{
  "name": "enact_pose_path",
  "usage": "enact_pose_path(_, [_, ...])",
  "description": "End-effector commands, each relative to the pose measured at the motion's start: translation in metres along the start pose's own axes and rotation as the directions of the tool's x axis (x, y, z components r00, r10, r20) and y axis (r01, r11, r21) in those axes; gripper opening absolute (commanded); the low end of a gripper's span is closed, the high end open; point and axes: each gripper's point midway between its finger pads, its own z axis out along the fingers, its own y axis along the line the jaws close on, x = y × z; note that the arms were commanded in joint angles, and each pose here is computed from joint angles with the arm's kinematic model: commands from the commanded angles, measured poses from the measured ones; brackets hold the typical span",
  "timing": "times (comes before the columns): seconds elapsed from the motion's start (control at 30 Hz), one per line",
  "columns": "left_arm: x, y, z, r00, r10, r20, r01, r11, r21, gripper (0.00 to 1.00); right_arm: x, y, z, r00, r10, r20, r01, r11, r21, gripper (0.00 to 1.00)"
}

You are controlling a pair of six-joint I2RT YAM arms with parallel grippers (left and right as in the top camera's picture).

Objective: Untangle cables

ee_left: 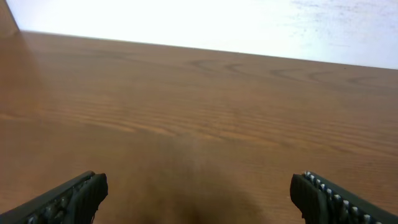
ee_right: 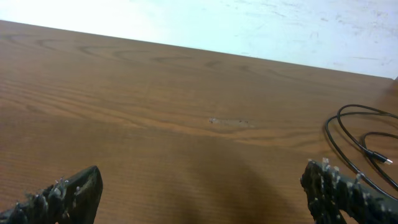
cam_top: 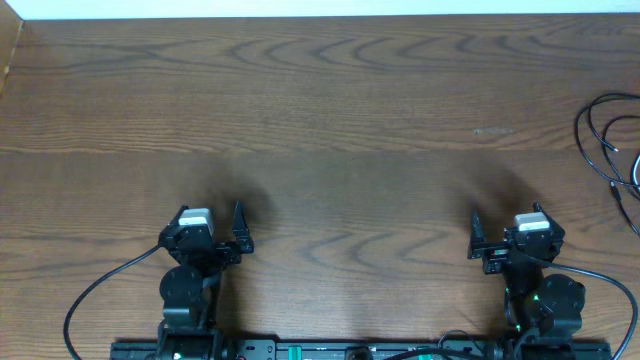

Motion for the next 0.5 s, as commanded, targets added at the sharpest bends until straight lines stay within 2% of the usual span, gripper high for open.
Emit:
enact_pose_path(0.0, [0.009, 0.008, -0.001, 0.998, 0.055, -0.021, -0.056, 0.998, -0.041, 1.00, 0.003, -0.001, 0.000, 1.000, -0.015, -0.010, 0.015, 1.000, 0.006, 0.99])
enact_pose_path(0.17, [-0.009, 0.007, -0.007, 0.997, 0.052, 0.063, -0.049, 0.998, -0.039, 1.00, 0.003, -0.001, 0.000, 1.000, -0.015, -0.010, 0.015, 1.000, 0.006, 0.99])
enact_pose_path(0.47, [-0.010, 0.007, -0.007, 0.996, 0.050, 0.068, -0.048, 0.998, -0.042, 1.00, 0.003, -0.001, 0.000, 1.000, -0.015, -0.010, 0.015, 1.000, 0.006, 0.99])
